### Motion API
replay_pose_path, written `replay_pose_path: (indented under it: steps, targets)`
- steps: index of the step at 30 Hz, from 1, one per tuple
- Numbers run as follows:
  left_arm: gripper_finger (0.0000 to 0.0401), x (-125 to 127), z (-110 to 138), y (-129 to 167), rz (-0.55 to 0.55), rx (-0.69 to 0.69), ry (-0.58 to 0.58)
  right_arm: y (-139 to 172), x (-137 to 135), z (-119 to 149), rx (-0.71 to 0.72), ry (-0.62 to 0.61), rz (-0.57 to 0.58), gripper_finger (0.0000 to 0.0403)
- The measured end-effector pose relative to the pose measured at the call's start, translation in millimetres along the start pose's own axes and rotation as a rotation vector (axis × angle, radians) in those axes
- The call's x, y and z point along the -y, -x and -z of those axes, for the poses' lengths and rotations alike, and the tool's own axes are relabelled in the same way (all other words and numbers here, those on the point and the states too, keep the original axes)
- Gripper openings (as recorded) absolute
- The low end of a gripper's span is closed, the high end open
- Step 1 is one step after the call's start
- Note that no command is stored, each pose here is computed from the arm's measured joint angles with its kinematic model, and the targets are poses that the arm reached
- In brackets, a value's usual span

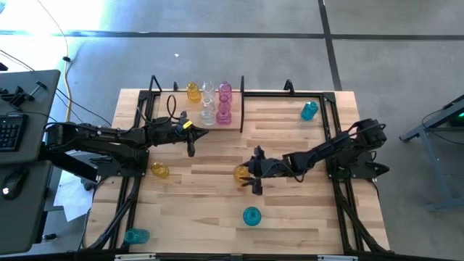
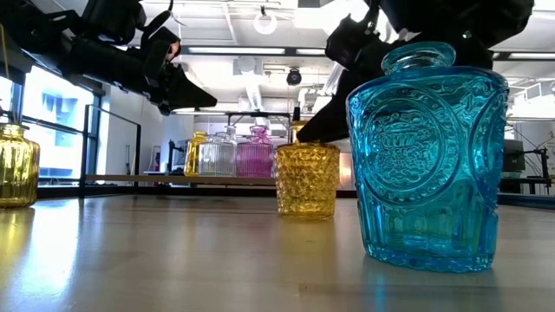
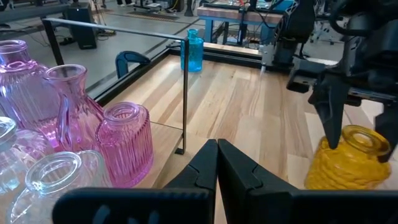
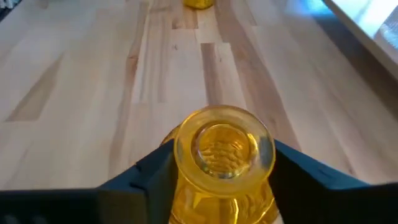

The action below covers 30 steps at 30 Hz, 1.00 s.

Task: Sort vases onto shelf
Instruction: Put the right yellow vase on the shelf

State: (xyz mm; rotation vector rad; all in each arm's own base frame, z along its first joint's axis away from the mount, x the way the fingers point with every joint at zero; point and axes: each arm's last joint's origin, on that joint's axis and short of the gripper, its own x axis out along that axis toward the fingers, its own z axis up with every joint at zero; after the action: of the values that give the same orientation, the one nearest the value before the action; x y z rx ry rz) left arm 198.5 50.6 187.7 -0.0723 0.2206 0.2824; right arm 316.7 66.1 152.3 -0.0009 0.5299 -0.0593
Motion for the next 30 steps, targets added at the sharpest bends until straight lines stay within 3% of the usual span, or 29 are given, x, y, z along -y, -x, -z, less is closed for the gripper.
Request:
replay_pose_path:
  steps: [6,9,15,22,30]
  targets:
    - [0.0,0,0,0,0.0,0.0,-0.002,-3,12,-6,0.049,0.056,0.027,0.0106]
    - [0.0,0,0,0,0.0,0.0,0.0,-4,20,-10,0.083,0.056,0.026,0.0077]
    - [0.0,0,0,0,0.0,0.001,0.0,-6,34,-20,0.161,0.068,0.023,0.005]
    - [0.0,3,2,0,0.016,-0.022,0.005,-7,41,-20,0.153,0.071,0.037,0.0008]
    - [0.0,12,7,1,0.094,-0.072,-0.005,-6,41,-21,0.156,0.043,0.046,0.003]
